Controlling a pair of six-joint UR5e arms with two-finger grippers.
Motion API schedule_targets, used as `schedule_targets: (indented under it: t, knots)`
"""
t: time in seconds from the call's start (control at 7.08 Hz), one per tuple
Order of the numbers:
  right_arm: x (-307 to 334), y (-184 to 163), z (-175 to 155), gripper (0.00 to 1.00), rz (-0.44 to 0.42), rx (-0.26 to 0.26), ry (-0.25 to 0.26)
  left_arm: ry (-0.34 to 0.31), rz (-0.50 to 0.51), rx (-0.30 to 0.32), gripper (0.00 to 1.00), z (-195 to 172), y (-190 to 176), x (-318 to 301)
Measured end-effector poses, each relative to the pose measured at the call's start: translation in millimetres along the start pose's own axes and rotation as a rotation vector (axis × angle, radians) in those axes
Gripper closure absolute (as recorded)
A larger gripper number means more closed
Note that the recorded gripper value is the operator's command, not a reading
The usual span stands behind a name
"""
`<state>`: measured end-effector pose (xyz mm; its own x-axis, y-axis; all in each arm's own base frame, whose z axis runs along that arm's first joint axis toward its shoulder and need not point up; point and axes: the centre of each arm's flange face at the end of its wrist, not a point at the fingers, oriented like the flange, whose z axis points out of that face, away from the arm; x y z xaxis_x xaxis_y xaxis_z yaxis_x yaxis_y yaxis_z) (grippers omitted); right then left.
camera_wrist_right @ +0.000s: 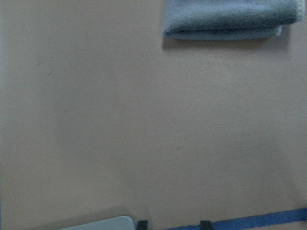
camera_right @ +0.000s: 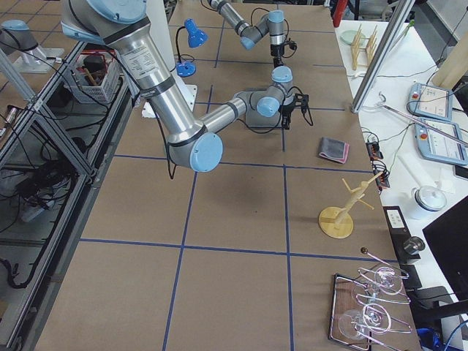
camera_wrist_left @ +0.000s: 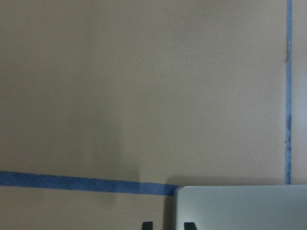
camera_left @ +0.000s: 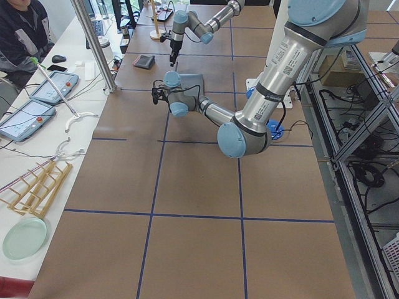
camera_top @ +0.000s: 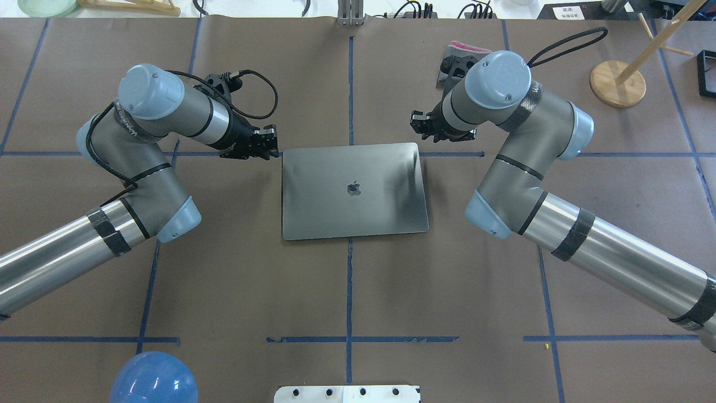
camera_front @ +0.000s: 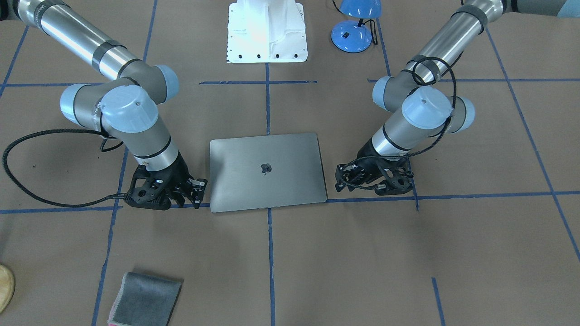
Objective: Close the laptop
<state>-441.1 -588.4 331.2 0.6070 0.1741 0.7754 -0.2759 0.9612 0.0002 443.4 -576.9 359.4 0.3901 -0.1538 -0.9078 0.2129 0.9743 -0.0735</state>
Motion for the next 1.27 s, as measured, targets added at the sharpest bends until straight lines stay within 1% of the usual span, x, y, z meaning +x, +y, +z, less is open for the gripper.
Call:
schedule_targets:
  t: [0.14, 0.28, 0.42, 0.56, 0.71, 0.85, 0.99, 1.13, 1.27]
  knots:
    - [40, -21, -15, 0.0, -0.042, -0.03, 0.024, -0.046, 0.024, -0.024, 0.0, -22, -29, -36]
    - [92, -38, -30, 0.0, -0.105, -0.041, 0.052, -0.095, 0.085, -0.041, 0.0, -50, -59, -75]
    - [153, -59, -49, 0.0, -0.172, -0.063, 0.085, -0.152, 0.179, -0.045, 0.0, -83, -89, -124]
    - [214, -79, -74, 0.0, -0.228, -0.09, 0.112, -0.217, 0.268, -0.047, 0.0, -123, -117, -181]
    - [275, -90, -101, 0.0, -0.281, -0.112, 0.135, -0.277, 0.346, -0.064, 0.0, -167, -140, -235]
    - [342, -94, -129, 0.0, -0.326, -0.133, 0.148, -0.326, 0.415, -0.113, 0.0, -216, -158, -290]
    - [404, -90, -155, 0.0, -0.347, -0.157, 0.14, -0.351, 0.419, -0.168, 0.0, -263, -167, -331]
    - [452, -81, -171, 0.0, -0.343, -0.176, 0.124, -0.359, 0.37, -0.212, 0.0, -298, -164, -354]
    - [484, -71, -179, 0.0, -0.327, -0.184, 0.119, -0.363, 0.313, -0.245, 0.0, -319, -148, -374]
